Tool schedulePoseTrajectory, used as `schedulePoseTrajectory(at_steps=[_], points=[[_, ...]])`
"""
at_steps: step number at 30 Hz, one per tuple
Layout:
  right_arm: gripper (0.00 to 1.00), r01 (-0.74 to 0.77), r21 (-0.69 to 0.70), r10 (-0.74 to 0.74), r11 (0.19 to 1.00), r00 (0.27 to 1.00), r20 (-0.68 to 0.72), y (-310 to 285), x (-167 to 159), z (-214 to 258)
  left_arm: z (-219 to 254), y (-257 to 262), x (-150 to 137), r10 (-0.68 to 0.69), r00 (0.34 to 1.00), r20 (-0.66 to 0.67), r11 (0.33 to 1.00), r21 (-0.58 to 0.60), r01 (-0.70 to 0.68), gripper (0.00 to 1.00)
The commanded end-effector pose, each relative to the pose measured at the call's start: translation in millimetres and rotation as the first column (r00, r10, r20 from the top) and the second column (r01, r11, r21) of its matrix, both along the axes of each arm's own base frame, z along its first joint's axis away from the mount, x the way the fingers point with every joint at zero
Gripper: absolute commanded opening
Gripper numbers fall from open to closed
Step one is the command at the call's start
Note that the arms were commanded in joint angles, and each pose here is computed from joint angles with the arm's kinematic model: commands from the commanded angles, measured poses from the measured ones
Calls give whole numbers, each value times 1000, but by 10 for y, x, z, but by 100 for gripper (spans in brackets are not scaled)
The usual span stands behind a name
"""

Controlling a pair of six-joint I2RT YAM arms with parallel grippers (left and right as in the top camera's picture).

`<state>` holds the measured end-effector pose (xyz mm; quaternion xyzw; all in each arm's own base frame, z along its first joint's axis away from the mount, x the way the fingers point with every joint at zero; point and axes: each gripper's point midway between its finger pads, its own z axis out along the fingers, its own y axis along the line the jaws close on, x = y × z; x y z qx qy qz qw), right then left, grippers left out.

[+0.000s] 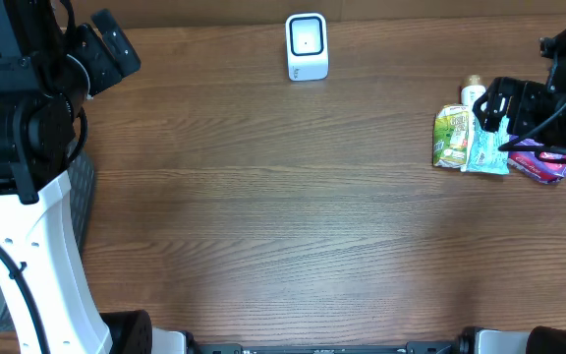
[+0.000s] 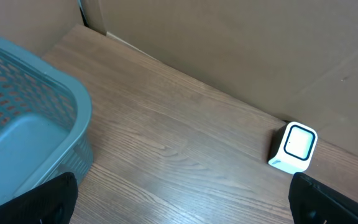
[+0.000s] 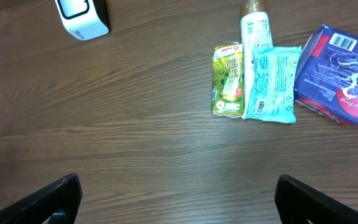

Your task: Scan the item barcode

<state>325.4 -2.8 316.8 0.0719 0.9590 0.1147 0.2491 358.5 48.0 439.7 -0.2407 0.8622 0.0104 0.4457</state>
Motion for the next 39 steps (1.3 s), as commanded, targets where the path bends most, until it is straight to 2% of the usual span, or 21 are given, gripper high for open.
schedulePoseTrajectory(at_steps=[1,8,12,16,20,25,30,35,39], points=[[100,-30,-11,31,999,998,46,31,-13,118,-4,30,18,0,1000,-6,1000,21,1,100],[100,-55,14,54,998,995,86,107,1,189,-3,30,16,-1,1000,-6,1000,21,1,100],[100,-49,-80,70,996,958,278,127,161,423,-3,30,16,-1,1000,-6,1000,21,1,100],[100,9,-189,88,982,864,496,198,202,622,-3,30,16,-1,1000,-6,1000,21,1,100],[100,59,-208,99,976,735,671,264,107,638,-4,30,18,-1,1000,-6,1000,21,1,100],[100,74,-175,100,982,582,807,297,-195,321,-3,30,16,-1,1000,-6,1000,21,1,99],[100,89,-156,94,984,482,871,277,-524,-212,-3,30,16,-1,1000,-6,1000,21,1,100],[100,98,-141,90,985,407,909,269,-727,-608,-4,30,18,-1,1000,-6,1000,21,1,100],[100,87,-140,95,986,390,916,285,-799,-861,-3,30,16,-1,1000,-6,1000,21,1,100]])
